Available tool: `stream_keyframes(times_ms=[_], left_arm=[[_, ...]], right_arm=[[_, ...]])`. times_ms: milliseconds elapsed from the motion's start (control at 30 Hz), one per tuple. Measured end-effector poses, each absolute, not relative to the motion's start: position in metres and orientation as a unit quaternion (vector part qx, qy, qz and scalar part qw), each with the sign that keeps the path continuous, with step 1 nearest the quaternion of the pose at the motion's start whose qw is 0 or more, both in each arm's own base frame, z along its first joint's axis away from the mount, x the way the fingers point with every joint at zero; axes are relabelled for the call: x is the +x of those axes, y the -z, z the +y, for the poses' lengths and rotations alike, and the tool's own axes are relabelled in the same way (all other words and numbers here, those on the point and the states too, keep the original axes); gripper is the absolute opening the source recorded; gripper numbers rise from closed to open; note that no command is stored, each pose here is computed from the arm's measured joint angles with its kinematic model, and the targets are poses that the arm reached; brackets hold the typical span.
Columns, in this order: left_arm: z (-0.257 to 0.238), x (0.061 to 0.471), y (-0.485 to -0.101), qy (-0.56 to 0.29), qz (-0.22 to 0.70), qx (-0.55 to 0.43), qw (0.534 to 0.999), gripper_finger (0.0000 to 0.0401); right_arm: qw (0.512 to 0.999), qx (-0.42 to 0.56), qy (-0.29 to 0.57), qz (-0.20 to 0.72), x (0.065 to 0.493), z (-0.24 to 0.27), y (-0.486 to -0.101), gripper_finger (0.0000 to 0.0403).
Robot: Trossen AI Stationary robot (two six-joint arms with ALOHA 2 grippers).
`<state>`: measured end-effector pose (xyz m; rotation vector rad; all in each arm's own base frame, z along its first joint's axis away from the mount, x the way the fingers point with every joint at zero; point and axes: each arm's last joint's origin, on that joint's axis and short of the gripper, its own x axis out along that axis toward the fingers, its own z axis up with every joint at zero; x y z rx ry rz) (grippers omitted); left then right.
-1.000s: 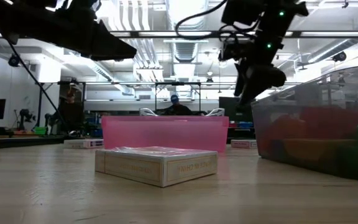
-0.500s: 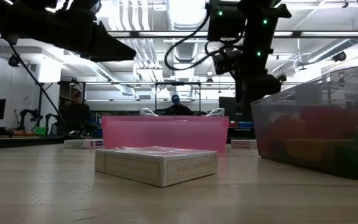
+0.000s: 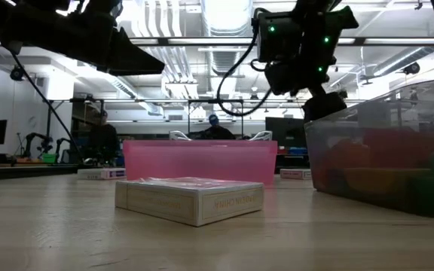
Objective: Pick & Place Toys
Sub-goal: Put the right blue game card into the red bin
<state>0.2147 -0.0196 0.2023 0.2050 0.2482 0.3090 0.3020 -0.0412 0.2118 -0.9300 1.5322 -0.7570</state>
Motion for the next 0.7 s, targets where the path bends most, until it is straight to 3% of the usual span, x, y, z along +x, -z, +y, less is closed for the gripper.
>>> stream_keyframes(times_ms=[100, 400, 700], left_arm=[[-0.020, 0.215, -0.202, -0.153, 0.123, 0.102, 0.975, 0.0270], [-0.020, 0.215, -0.202, -0.153, 0.125, 0.101, 0.975, 0.0270], [-0.020, 0.215, -0.202, -0.153, 0.126, 0.101, 0.975, 0.0270]], right_arm=[[0.525, -0.443, 0.349, 0.638, 0.302, -0.043, -0.215, 0.0359], [0.587, -0.338, 0.376, 0.632, 0.301, -0.050, -0.213, 0.0330], [0.592, -0.295, 0.344, 0.666, 0.297, -0.063, -0.211, 0.0394]])
